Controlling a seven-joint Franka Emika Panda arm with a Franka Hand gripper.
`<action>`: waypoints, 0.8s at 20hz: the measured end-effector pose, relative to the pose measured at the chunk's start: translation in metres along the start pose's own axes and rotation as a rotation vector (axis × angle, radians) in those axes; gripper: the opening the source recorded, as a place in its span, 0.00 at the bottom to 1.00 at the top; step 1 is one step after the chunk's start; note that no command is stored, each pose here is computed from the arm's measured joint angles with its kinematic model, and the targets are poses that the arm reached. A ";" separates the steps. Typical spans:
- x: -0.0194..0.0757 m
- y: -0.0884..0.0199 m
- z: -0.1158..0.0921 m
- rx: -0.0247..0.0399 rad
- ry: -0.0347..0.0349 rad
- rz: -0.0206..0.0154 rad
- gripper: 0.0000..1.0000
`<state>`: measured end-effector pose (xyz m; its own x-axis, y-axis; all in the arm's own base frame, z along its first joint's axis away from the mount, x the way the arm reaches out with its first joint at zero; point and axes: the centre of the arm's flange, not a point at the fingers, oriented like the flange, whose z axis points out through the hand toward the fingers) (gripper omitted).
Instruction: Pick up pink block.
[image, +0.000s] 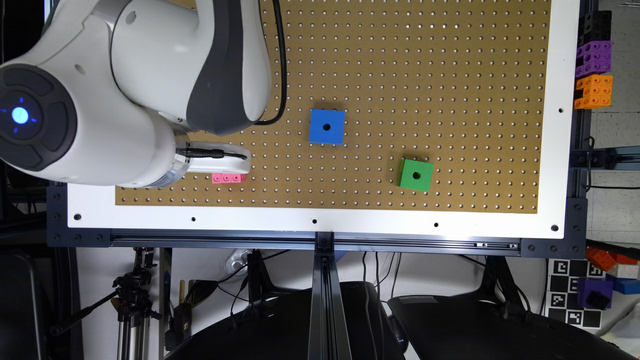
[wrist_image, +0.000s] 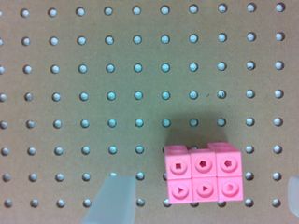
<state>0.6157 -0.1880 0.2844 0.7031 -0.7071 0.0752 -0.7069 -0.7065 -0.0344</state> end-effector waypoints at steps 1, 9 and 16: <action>-0.0006 0.000 0.004 -0.0022 -0.0048 -0.0005 1.00; 0.0012 -0.002 0.044 -0.0042 -0.0135 -0.0006 1.00; -0.0008 -0.001 0.069 -0.0088 -0.0253 -0.0012 1.00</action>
<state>0.6214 -0.1886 0.2152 0.7055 -0.7069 0.0500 -0.7067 -0.7071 -0.0255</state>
